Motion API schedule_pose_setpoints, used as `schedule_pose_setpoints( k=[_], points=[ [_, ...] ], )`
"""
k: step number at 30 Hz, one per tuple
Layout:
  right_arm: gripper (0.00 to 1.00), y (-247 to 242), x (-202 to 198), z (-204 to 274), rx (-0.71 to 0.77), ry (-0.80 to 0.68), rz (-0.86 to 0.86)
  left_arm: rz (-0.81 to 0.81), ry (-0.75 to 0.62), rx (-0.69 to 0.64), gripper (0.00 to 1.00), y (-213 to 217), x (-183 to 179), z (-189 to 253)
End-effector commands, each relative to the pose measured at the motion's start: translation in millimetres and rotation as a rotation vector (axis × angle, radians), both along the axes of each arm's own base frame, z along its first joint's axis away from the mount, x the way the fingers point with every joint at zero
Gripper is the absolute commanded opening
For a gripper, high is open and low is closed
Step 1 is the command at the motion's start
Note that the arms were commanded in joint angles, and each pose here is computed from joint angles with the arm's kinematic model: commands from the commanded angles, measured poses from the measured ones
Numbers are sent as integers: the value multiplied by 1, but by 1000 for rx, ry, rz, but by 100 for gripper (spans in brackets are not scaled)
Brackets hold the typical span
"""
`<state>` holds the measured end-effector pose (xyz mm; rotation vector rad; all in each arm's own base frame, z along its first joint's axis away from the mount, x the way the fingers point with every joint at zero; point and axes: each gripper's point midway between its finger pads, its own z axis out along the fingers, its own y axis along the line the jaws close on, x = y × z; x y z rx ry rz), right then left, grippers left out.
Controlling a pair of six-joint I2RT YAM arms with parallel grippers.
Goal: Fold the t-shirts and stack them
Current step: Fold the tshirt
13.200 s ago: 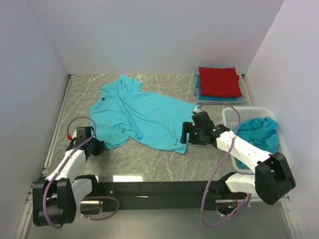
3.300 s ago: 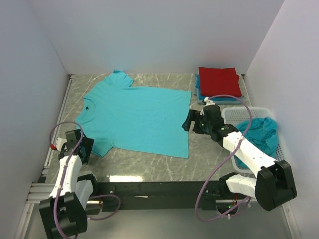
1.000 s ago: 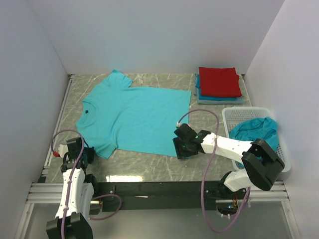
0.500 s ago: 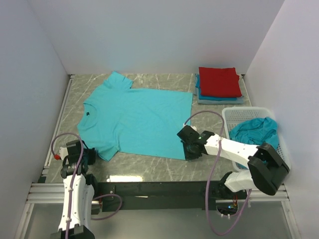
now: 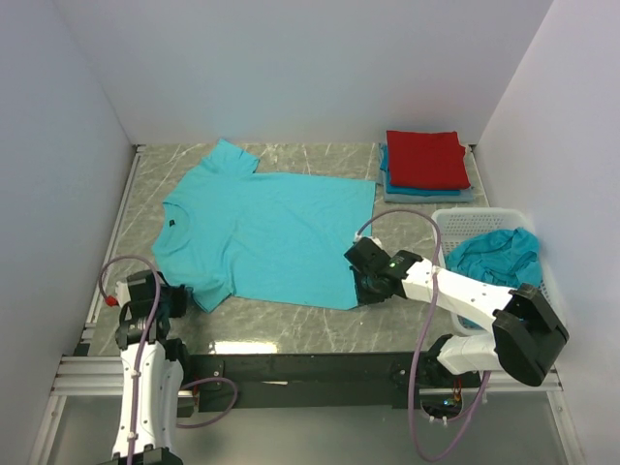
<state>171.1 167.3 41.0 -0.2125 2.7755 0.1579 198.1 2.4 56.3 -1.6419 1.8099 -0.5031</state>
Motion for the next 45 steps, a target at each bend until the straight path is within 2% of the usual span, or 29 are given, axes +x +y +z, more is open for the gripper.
schedule_pose_setpoints(
  k=[1,7,12,17,24,45],
  points=[
    [0,10,21,23,18,-84,11,-40,-84,38,1,2,21,31],
    [0,9,38,33,9,-109,2,-86,-86,93,1,9,42,44],
    [0,9,56,46,46,-124,-18,-120,-150,121,1,10,65,67],
    [0,7,72,58,81,-133,-23,-139,-156,171,1,17,89,83],
    [0,-2,96,68,96,-148,-64,-219,-173,201,1,8,128,97],
    [0,-13,158,84,77,-169,-143,-369,-114,268,1,-12,226,94]
  ],
)
